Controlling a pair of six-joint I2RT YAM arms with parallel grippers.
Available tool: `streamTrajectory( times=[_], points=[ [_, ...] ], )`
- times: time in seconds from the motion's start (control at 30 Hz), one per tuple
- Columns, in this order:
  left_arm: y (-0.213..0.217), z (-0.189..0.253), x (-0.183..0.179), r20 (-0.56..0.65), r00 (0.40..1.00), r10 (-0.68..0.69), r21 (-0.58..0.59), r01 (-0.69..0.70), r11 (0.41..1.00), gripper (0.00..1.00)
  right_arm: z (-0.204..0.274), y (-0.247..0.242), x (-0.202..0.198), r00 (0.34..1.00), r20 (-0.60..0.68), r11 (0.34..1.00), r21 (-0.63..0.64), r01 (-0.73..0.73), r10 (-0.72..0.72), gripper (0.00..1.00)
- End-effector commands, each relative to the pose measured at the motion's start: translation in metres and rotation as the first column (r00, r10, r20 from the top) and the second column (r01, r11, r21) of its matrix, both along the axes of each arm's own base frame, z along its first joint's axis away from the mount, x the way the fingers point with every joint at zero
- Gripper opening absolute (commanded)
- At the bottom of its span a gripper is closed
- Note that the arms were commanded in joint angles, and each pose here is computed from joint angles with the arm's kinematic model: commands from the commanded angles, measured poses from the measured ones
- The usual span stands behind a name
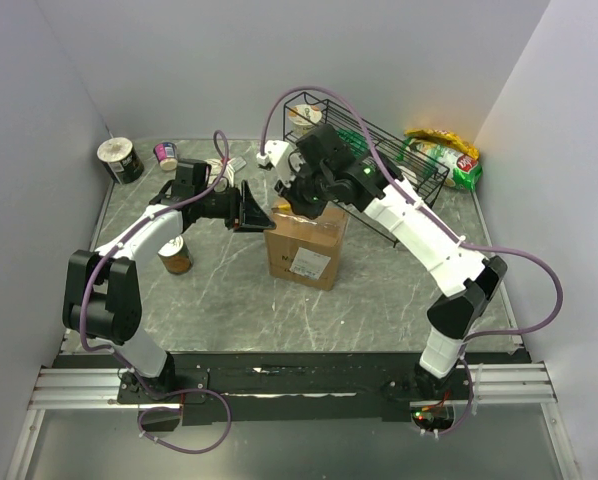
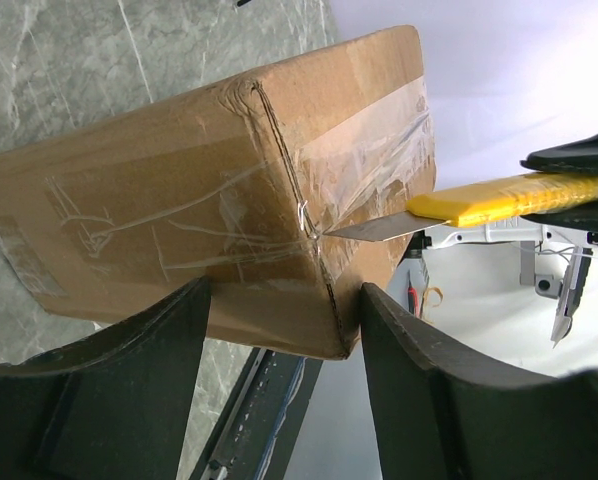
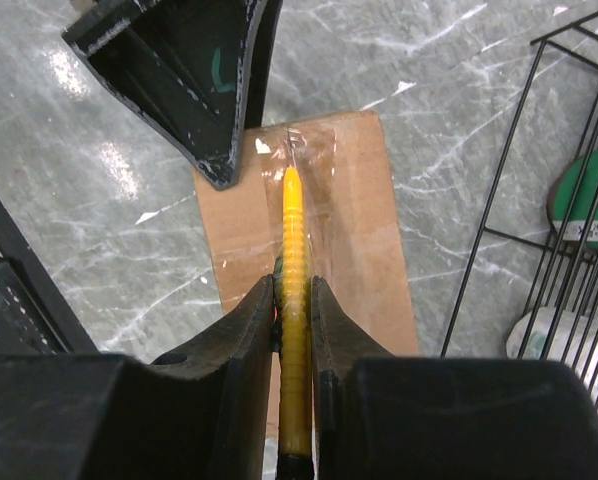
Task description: Unpack the express box
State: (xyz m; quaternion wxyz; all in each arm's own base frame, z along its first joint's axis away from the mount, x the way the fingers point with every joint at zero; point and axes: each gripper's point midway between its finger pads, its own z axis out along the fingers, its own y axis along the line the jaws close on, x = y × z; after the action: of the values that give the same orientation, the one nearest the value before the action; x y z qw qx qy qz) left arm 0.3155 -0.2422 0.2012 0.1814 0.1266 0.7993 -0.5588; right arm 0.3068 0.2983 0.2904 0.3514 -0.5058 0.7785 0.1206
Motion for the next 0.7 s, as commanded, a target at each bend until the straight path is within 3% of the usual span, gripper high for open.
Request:
streamTrajectory(
  times=[0.0, 0.67],
  points=[
    [0.011, -0.073, 0.004, -0.097, 0.989, 0.108, 0.204, -0.087, 0.975, 0.64, -0.001, -0.033, -0.012, 0.999, -0.015, 0.997, -0.066, 0.029, -0.030, 0.00],
    [0.012, -0.077, 0.005, -0.103, 0.988, 0.114, 0.212, -0.090, 0.973, 0.64, -0.010, -0.060, -0.020, 0.998, -0.042, 0.992, -0.118, 0.040, -0.045, 0.00]
  ],
)
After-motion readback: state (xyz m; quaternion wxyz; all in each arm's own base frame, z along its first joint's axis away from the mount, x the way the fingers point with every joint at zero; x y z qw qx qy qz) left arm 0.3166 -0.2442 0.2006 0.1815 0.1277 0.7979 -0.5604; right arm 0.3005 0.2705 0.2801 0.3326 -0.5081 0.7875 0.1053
